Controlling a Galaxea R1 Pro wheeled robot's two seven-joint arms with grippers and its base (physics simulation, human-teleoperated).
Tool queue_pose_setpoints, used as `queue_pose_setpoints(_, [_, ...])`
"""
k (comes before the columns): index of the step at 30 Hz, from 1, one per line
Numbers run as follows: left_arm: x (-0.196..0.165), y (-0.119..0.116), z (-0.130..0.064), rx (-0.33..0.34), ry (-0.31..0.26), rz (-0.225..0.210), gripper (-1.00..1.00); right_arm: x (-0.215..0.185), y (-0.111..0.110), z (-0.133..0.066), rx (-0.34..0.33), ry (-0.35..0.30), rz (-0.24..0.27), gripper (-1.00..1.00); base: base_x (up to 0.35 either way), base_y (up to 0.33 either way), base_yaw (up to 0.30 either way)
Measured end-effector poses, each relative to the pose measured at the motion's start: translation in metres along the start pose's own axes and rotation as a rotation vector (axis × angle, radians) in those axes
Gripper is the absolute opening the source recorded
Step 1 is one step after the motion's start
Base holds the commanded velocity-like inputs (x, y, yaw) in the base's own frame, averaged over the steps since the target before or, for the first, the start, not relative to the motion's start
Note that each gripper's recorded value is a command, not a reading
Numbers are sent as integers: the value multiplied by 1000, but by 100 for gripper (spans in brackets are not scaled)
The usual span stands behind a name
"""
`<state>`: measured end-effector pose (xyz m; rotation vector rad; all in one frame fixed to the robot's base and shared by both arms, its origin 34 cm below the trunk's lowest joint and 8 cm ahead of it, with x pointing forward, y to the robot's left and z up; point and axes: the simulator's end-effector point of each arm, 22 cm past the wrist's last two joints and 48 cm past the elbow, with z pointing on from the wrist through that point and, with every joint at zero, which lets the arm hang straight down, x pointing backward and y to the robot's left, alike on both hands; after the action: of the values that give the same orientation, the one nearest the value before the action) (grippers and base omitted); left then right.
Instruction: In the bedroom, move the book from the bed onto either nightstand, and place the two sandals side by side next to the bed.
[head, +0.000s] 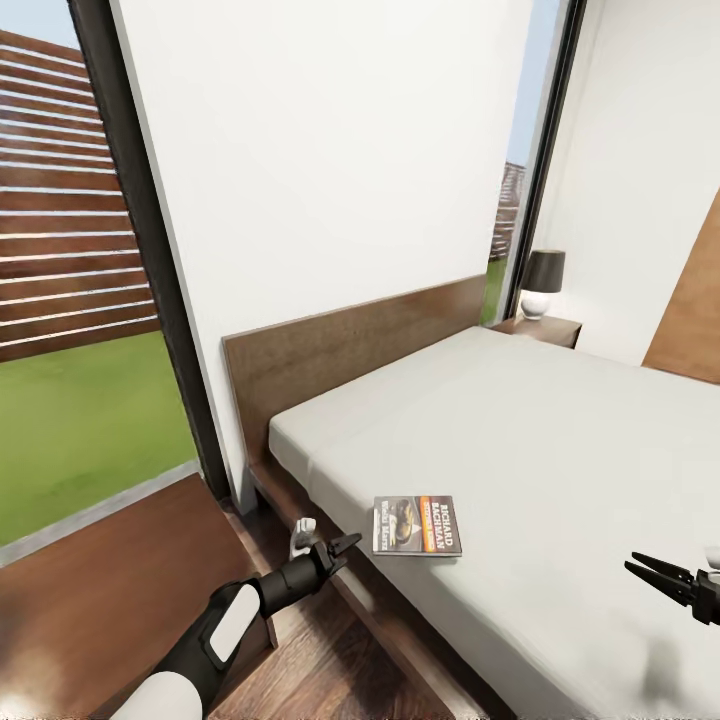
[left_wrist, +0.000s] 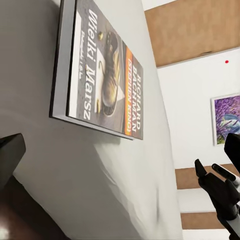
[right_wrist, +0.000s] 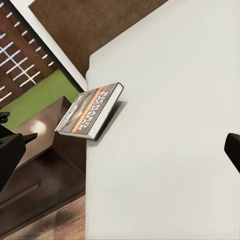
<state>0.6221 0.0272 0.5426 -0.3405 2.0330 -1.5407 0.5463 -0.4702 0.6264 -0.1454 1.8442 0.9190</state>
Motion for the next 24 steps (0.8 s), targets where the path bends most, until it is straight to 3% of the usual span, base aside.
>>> queue_pose_setpoints(24, [7, 14, 0, 1, -1, 1, 100, 15, -6, 0, 0, 0, 0, 100, 0, 0, 0])
